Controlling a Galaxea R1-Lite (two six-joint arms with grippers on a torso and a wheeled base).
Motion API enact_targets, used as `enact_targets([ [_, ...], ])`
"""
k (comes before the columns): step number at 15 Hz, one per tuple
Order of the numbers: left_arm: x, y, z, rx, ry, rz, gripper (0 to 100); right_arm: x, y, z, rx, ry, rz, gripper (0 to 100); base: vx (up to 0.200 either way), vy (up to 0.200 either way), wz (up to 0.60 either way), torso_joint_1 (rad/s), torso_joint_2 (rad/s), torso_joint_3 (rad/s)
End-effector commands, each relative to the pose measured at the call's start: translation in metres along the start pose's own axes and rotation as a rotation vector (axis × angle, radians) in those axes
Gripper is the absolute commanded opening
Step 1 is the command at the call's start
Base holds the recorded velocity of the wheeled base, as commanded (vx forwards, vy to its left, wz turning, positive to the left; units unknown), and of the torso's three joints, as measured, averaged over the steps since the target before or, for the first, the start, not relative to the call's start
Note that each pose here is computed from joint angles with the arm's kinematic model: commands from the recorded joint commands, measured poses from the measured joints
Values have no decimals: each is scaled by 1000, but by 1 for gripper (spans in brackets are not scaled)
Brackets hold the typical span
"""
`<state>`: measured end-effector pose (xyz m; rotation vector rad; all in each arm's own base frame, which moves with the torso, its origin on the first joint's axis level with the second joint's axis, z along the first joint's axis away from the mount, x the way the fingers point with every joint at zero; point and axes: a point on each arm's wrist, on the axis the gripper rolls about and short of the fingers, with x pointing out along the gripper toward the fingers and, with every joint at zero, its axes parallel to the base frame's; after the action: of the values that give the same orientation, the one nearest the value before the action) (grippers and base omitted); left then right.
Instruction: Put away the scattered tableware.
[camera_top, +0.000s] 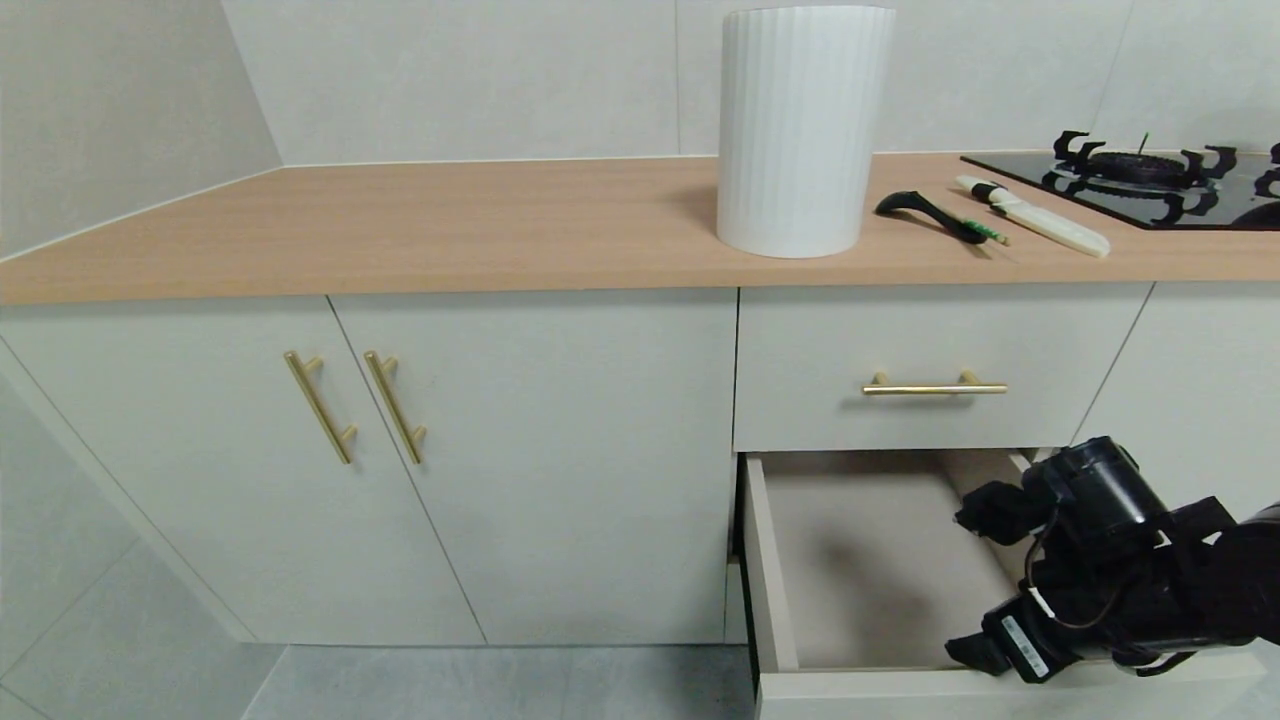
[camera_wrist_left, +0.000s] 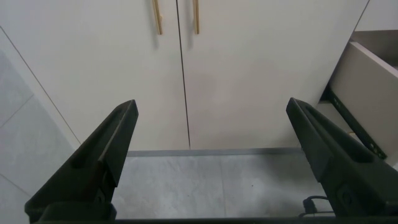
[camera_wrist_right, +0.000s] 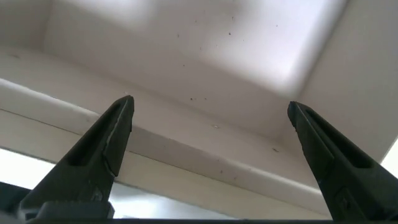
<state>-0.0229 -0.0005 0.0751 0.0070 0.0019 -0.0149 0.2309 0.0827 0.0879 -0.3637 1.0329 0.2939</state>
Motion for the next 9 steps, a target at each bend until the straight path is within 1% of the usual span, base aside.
enact_targets([
  [1, 0, 0, 0, 1, 1, 1, 100, -5, 4, -7, -53, 49, 13, 100, 0, 0, 0, 0, 0, 0],
  [3, 0, 0, 0, 1, 1, 1, 100, -9, 7, -15, -121, 119, 31, 100, 0, 0, 0, 0, 0, 0],
  [4, 0, 0, 0, -1, 1, 1, 100, -10, 8, -17, -135, 143, 35, 100, 0, 0, 0, 0, 0, 0],
  [5, 0, 0, 0, 1, 1, 1, 100, -10, 9, -18, -146, 153, 38, 100, 0, 0, 0, 0, 0, 0],
  [9, 0, 0, 0, 1, 1, 1, 100, -11, 8, -14, -139, 136, 28, 100, 0, 0, 0, 0, 0, 0],
])
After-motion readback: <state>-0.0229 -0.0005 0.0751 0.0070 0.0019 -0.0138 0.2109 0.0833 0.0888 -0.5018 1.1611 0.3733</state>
